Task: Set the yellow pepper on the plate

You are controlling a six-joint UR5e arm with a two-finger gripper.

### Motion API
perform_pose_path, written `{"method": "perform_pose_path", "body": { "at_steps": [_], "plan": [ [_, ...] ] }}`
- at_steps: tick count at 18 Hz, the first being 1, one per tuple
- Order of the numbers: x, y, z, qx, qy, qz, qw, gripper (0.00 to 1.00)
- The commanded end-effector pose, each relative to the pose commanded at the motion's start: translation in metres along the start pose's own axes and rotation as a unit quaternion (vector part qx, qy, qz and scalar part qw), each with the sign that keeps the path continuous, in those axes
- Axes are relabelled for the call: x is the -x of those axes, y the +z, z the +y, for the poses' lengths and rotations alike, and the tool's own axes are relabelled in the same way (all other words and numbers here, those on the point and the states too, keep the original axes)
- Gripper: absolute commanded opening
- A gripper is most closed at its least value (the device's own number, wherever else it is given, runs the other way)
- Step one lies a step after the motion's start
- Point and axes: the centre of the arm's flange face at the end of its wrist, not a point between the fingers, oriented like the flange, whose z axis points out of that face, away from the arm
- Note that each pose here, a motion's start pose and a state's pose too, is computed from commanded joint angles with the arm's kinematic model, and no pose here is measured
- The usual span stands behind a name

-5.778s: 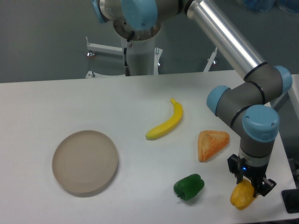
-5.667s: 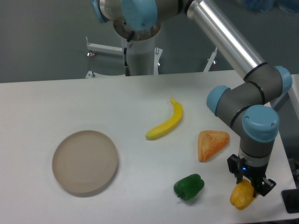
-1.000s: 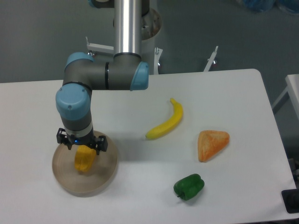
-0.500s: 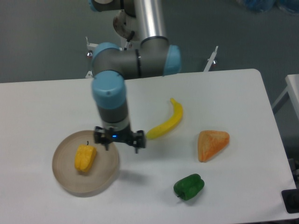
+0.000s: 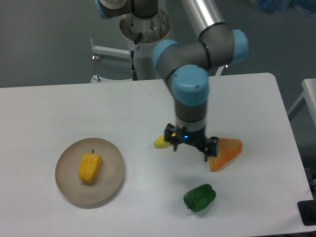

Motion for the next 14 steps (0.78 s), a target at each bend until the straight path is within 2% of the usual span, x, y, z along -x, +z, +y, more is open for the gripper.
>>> {"method": "perform_pose_path", "body": {
  "at_steps": [5,10,14],
  "plan": [
    [0.013,0.002,0.012,0.003,0.036,-0.004,0.9993,1.00],
    [0.026,0.018,0.006,-0.008,0.037,-0.029,0.9989,1.00],
    [0.028,0.020,0.005,-0.009,0.038,-0.031,0.9988,1.00]
  ]
}}
